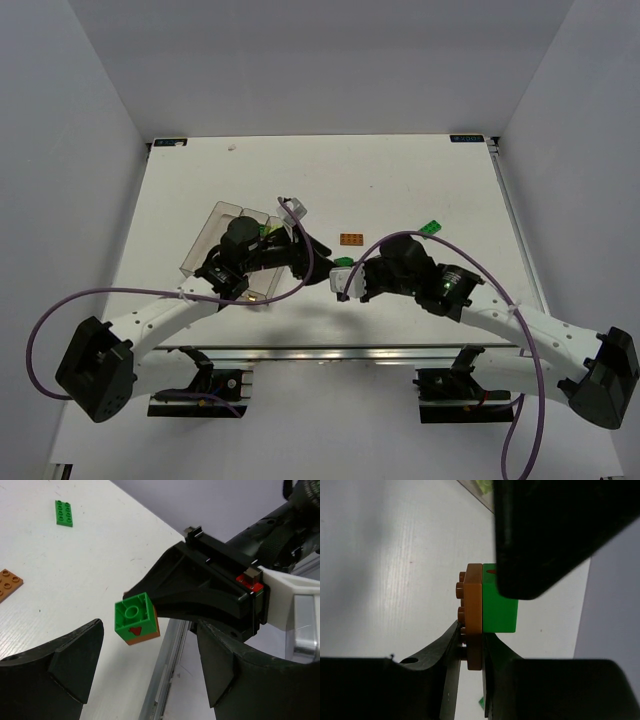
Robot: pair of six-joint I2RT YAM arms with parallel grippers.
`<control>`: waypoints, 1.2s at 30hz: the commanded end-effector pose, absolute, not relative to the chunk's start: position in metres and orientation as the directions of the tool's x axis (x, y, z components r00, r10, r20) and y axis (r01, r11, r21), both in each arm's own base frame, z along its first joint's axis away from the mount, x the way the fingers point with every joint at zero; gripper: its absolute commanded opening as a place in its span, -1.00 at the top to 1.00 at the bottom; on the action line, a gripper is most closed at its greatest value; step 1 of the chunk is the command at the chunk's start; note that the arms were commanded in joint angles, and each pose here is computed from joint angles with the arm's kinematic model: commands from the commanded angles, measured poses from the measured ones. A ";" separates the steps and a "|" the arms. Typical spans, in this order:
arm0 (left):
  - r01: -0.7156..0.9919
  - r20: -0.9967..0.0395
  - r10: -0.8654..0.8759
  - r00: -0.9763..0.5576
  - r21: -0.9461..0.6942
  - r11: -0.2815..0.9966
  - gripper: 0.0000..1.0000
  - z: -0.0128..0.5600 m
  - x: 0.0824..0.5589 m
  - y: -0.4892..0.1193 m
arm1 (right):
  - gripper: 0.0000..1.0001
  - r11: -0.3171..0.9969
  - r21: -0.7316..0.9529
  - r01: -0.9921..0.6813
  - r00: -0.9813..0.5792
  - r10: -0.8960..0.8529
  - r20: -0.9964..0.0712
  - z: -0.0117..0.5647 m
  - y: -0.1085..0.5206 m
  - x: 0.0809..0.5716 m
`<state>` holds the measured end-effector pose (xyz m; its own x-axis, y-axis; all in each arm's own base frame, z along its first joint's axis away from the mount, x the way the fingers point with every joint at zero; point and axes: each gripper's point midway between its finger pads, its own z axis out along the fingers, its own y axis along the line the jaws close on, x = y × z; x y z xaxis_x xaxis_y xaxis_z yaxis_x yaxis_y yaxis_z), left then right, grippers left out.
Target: Sort the legos into containers by color
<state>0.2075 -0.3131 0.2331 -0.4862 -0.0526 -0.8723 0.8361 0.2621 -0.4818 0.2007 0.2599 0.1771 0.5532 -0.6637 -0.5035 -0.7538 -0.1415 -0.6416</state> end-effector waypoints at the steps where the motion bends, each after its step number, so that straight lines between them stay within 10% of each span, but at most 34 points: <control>1: 0.841 -0.880 -0.042 -0.474 -0.466 0.274 -0.69 0.235 0.211 -0.316 | 0.93 -0.053 -0.721 -0.691 0.550 -0.686 -0.477 0.196 0.261 0.218; 36: 0.832 -0.856 -0.007 -0.516 -0.503 0.235 -0.35 0.226 0.208 -0.324 | 0.93 -0.059 -0.757 -0.651 0.618 -0.621 -0.482 0.197 0.276 0.200</control>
<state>0.2092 -0.3185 0.2064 -0.5502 0.0046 -0.8350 0.8031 0.2767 -0.5277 0.1999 0.2703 0.1852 0.5981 -0.6505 -0.4681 -0.6722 -0.0893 -0.7350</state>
